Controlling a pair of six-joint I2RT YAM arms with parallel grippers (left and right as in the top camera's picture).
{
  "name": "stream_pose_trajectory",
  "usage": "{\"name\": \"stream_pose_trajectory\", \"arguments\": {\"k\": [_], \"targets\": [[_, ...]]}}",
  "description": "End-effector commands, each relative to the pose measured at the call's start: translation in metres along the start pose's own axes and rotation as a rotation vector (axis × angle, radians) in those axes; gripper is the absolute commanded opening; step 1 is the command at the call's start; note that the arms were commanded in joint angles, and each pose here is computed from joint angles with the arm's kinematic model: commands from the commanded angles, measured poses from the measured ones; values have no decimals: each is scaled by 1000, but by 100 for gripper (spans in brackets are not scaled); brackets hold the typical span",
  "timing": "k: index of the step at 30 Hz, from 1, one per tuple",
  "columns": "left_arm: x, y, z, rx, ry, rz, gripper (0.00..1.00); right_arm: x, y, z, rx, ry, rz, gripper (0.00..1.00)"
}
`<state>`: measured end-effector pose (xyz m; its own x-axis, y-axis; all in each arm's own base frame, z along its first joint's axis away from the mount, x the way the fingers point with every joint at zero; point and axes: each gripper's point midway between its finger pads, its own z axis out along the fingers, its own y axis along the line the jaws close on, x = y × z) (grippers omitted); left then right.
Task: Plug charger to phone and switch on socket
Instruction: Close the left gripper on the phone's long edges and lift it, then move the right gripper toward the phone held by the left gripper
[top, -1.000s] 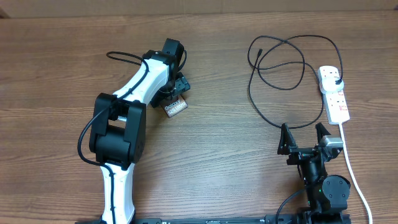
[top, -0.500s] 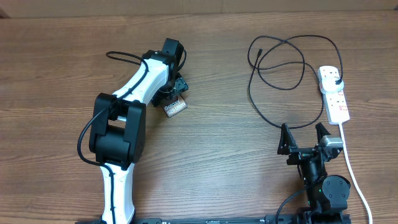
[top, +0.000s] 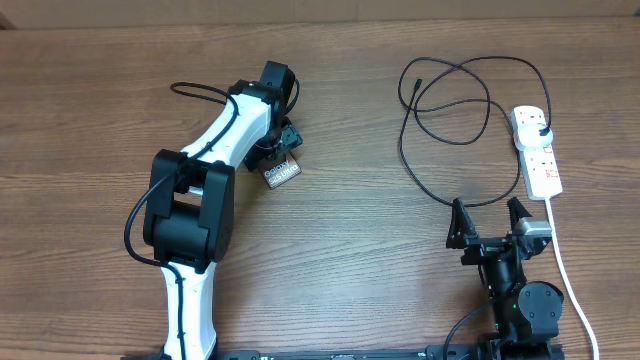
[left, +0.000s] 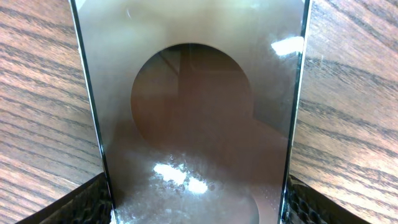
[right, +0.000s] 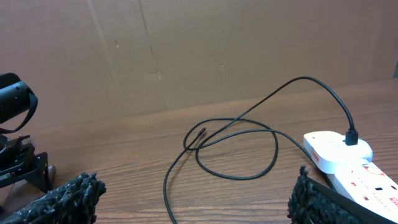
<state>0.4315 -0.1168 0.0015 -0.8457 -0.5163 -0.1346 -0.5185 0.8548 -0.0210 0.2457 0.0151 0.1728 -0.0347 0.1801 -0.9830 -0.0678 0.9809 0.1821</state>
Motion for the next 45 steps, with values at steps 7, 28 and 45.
{"name": "stream_pose_trajectory", "arguments": {"k": [7,28,45], "targets": [[8,-31,-7,62,70,43,52,2,-1,0,4,-2,10,100],[49,-89,-51,132,61,223,52,2,-1,0,4,-2,10,100],[91,-98,-65,281,328,247,50,2,-1,0,4,-2,10,100]]}}
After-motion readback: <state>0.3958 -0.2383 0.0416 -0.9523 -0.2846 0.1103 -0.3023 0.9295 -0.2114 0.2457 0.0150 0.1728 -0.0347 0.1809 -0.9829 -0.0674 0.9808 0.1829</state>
